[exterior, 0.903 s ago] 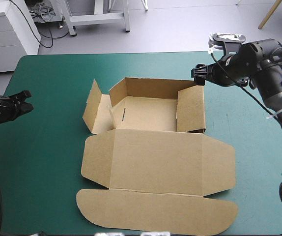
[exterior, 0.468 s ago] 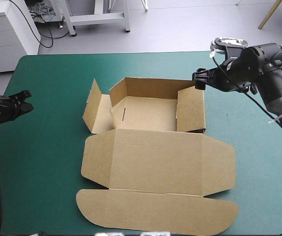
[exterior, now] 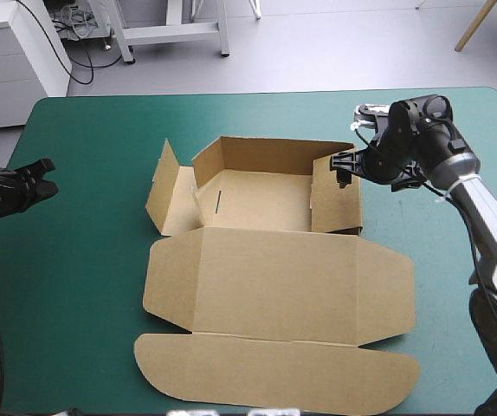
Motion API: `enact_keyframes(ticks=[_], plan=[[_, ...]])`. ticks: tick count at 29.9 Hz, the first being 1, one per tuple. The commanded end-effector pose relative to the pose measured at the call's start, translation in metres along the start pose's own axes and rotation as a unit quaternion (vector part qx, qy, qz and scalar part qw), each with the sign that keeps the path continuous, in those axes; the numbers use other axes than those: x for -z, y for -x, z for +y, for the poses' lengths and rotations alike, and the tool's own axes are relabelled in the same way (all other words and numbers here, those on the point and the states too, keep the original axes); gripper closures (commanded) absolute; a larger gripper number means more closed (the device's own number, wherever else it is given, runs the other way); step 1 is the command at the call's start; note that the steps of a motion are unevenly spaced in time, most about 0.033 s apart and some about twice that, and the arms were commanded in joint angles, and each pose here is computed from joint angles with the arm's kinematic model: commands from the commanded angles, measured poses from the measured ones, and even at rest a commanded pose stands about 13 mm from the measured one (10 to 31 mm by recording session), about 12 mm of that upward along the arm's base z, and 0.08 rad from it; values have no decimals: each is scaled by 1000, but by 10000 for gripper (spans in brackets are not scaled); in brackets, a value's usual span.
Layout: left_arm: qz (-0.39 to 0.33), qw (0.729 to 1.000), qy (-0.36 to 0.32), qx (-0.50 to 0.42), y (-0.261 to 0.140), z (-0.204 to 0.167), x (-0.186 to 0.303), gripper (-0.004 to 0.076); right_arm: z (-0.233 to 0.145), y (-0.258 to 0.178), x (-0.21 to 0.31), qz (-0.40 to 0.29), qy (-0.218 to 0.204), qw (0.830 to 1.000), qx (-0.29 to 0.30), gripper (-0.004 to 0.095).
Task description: Fold the box
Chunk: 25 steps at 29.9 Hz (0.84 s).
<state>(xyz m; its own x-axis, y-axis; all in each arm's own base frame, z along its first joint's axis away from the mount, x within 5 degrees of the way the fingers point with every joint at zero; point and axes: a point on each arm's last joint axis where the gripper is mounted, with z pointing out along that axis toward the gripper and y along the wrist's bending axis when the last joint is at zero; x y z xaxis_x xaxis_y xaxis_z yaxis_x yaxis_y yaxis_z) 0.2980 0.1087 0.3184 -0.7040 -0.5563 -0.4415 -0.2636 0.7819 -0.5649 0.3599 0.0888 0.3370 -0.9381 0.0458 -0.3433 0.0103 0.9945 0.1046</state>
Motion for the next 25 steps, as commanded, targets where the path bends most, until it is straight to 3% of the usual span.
enact_keyframes(ticks=[1,19,22,25], plan=[[-43,999,-21,0,7,-14,16,710,1,6,7,-30,8,999,8,54],[-49,999,-19,0,9,-13,16,710,20,11,-48,15,14,999,34,83],[-49,999,-19,0,8,-14,16,710,19,9,-48,24,6,999,34,189],[-48,999,-19,0,8,-14,16,710,16,8,-48,32,-7,999,33,427]])
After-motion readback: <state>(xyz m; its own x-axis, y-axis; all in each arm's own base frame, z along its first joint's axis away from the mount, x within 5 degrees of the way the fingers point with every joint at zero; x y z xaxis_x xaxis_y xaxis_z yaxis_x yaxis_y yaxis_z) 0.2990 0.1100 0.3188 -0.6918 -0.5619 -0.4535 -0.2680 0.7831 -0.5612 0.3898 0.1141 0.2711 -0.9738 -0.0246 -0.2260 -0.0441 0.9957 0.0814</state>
